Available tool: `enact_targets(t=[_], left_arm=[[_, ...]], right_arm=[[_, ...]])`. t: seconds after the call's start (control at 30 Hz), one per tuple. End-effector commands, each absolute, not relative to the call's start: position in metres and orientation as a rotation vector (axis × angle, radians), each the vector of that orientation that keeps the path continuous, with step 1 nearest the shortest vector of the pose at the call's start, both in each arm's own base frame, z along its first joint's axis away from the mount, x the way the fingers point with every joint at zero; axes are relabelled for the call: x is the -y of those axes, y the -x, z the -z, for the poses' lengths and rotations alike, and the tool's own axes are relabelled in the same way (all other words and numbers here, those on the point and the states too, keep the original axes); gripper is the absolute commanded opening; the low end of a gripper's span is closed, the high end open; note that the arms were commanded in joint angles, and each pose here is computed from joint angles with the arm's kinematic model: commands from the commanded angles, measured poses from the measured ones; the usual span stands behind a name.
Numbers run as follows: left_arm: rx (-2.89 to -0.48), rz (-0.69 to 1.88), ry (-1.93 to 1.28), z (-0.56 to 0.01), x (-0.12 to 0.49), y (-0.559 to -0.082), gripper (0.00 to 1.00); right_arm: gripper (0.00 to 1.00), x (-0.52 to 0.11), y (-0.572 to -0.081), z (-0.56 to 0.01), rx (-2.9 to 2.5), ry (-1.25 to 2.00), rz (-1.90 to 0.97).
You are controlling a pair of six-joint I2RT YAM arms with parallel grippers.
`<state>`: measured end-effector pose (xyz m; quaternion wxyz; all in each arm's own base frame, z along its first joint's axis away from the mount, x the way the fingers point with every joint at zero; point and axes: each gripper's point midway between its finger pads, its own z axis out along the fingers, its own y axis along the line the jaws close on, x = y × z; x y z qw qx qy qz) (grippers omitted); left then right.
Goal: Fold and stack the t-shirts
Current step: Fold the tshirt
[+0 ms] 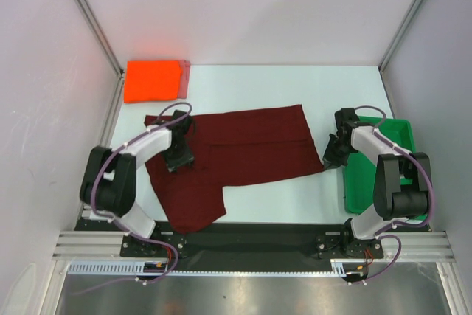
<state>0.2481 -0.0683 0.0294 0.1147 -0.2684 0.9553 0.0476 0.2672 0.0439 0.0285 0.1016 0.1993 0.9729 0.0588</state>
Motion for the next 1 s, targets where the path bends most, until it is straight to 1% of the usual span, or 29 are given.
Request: enact_targets(t=[0.0, 0.17, 0.33, 0.43, 0.53, 0.57, 0.63, 0.67, 0.73, 0.77, 0.8, 0.9, 0.97], left_arm=[[-2.701, -0.038, 0.745, -0.053, 0.095, -0.305, 0.51], [-2.718, -0.024, 0.676, -0.057, 0.121, -0.325, 0.51], [-2.727, -0.030, 0.649, -0.058, 0.124, -0.322, 0.52], [-2.745, -0.053, 0.646, -0.065, 0.117, -0.307, 0.54], [-2.747, -0.055, 0.692, -0.076, 0.106, -0.275, 0.56], [-2.742, -0.048, 0.734, -0.082, 0.099, -0.255, 0.56], [-2.759, -0.015, 0.778, -0.085, 0.097, -0.229, 0.58], [-2.797, -0.037, 0.812, -0.076, 0.092, -0.206, 0.59], [-2.777, 0.032, 0.824, -0.084, 0.092, -0.186, 0.59], [-2.810, 0.001, 0.830, -0.078, 0.088, -0.167, 0.59], [-2.790, 0.030, 0.824, -0.083, 0.087, -0.160, 0.59], [-2.806, -0.002, 0.820, -0.081, 0.079, -0.133, 0.59], [-2.814, -0.015, 0.788, -0.076, 0.081, -0.118, 0.57]], right_arm=[[0.00, -0.026, -0.282, -0.038, -2.834, -0.566, -0.086], [0.00, -0.005, -0.281, -0.041, -2.810, -0.606, 0.033], [0.00, 0.003, -0.280, -0.045, -2.787, -0.618, 0.098], [0.00, 0.005, -0.281, -0.046, -2.787, -0.652, 0.058], [0.00, 0.001, -0.284, -0.049, -2.785, -0.648, 0.025], [0.00, 0.000, -0.287, -0.052, -2.777, -0.646, 0.016], [0.00, -0.002, -0.290, -0.053, -2.776, -0.636, -0.005], [0.00, -0.004, -0.293, -0.052, -2.776, -0.631, -0.012], [0.00, -0.008, -0.295, -0.051, -2.780, -0.625, -0.031], [0.00, -0.010, -0.296, -0.050, -2.791, -0.615, -0.036], [0.00, -0.011, -0.297, -0.049, -2.797, -0.615, -0.041], [0.00, -0.021, -0.297, -0.050, -2.803, -0.559, -0.043], [0.00, -0.024, -0.297, -0.052, -2.800, -0.545, -0.047]])
